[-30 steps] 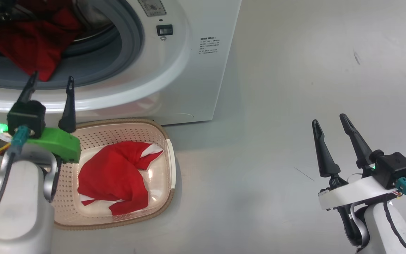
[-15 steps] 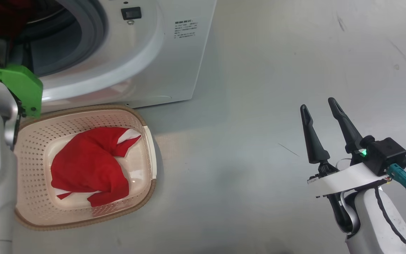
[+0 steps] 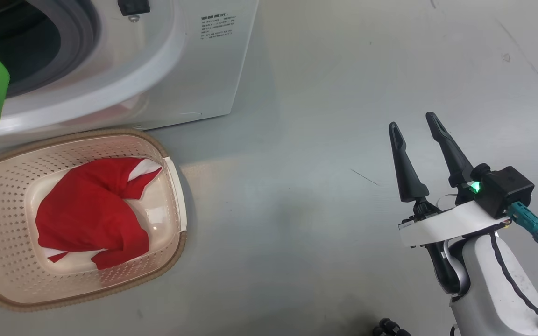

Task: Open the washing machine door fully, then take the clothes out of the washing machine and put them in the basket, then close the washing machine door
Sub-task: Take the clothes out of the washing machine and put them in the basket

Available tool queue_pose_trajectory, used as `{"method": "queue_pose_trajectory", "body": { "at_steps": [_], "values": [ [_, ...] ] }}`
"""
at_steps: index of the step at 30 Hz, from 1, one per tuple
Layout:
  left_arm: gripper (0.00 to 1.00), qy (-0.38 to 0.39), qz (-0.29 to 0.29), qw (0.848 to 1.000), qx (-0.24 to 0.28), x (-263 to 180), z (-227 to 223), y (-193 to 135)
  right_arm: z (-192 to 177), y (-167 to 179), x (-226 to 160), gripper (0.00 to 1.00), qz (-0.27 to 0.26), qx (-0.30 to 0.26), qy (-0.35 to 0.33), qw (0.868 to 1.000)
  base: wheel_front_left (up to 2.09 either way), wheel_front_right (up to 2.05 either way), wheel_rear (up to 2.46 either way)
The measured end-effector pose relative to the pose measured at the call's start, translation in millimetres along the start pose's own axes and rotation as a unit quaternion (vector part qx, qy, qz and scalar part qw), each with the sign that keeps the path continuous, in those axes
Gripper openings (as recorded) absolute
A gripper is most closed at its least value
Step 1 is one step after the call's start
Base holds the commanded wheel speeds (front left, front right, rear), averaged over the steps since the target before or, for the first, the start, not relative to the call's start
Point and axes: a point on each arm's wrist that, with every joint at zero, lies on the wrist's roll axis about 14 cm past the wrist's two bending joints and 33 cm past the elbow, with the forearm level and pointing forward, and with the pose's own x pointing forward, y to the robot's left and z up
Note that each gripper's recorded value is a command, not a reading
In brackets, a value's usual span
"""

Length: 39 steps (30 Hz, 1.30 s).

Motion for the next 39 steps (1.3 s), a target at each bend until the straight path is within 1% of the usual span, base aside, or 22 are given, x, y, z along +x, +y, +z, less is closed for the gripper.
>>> {"method": "queue_pose_trajectory", "body": {
  "at_steps": [8,15,23,28,29,30,31,39],
  "values": [
    [1.0,0.032,-0.012,0.999,0.016,15,-12,-8,-4,-8,2,1.0,-0.013,0.001,0.005,1.0,0.0,0.0,0.0],
    [1.0,0.038,-0.007,0.999,0.031,20,-10,-5,-6,-11,2,1.0,-0.018,0.003,0.008,1.0,0.0,0.0,0.0],
    [1.0,0.047,-0.003,0.998,0.028,25,-10,0,-6,-13,5,1.0,-0.019,0.002,0.008,1.0,0.0,0.0,0.0],
    [1.0,0.056,0.003,0.998,0.014,27,-13,4,-7,-13,7,1.0,-0.019,0.002,0.008,1.0,0.0,0.0,0.0],
    [0.98,0.058,0.003,0.998,0.011,28,-13,4,-7,-12,7,1.0,-0.018,0.002,0.007,1.0,0.0,0.0,0.0],
    [0.37,0.059,0.003,0.998,0.008,28,-13,4,-6,-12,8,1.0,-0.018,0.001,0.006,1.0,0.0,0.0,0.0],
    [0.0,0.061,0.002,0.998,0.006,28,-14,3,-6,-12,9,1.0,-0.017,0.001,0.006,1.0,0.0,0.0,0.0],
    [0.0,0.076,0.0,0.997,0.004,27,-23,3,-7,-12,9,1.0,-0.017,0.002,0.007,1.0,0.0,0.0,0.0]
  ]
}}
